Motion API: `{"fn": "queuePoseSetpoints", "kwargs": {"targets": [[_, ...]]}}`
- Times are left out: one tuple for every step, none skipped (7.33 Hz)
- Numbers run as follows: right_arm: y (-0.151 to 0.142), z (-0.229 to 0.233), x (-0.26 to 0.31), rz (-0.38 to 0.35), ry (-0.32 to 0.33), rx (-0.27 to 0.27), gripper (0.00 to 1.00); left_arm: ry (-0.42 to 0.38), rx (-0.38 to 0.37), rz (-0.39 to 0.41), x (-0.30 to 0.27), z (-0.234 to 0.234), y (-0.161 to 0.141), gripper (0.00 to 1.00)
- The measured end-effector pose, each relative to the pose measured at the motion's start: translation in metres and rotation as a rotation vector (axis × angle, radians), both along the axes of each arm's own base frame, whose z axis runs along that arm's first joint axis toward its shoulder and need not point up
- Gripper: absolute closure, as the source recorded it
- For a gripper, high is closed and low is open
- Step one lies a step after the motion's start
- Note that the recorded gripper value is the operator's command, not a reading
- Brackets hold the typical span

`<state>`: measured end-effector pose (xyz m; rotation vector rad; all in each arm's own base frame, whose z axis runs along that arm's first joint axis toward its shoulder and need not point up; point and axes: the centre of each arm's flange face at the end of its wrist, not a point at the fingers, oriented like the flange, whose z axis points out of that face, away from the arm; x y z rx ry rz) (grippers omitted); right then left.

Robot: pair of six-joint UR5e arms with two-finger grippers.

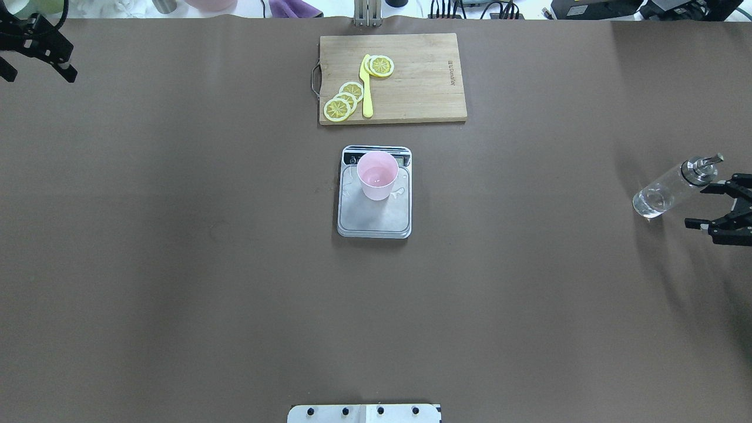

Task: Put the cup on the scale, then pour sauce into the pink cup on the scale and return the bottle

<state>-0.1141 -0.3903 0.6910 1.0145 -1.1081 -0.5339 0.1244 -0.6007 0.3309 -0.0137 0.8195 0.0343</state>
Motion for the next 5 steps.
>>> {"fn": "queuePoseSetpoints", "kwargs": {"targets": [[0.012, 0.010, 0.018, 0.014, 0.006, -0.019, 0.00, -0.001, -0.002, 0.000, 0.000, -0.001, 0.001, 0.03], [0.020, 0.019, 0.040, 0.033, 0.012, -0.046, 0.00, -0.001, -0.002, 0.000, -0.001, -0.002, 0.003, 0.02], [0.025, 0.032, 0.065, 0.069, 0.024, -0.093, 0.00, -0.001, -0.003, 0.000, -0.001, -0.002, 0.003, 0.02], [0.021, 0.045, 0.088, 0.118, 0.041, -0.164, 0.00, -0.001, -0.004, 0.000, -0.001, -0.002, 0.004, 0.02], [0.008, 0.052, 0.106, 0.165, 0.056, -0.246, 0.00, -0.001, -0.006, -0.001, -0.001, -0.001, 0.004, 0.02]]}}
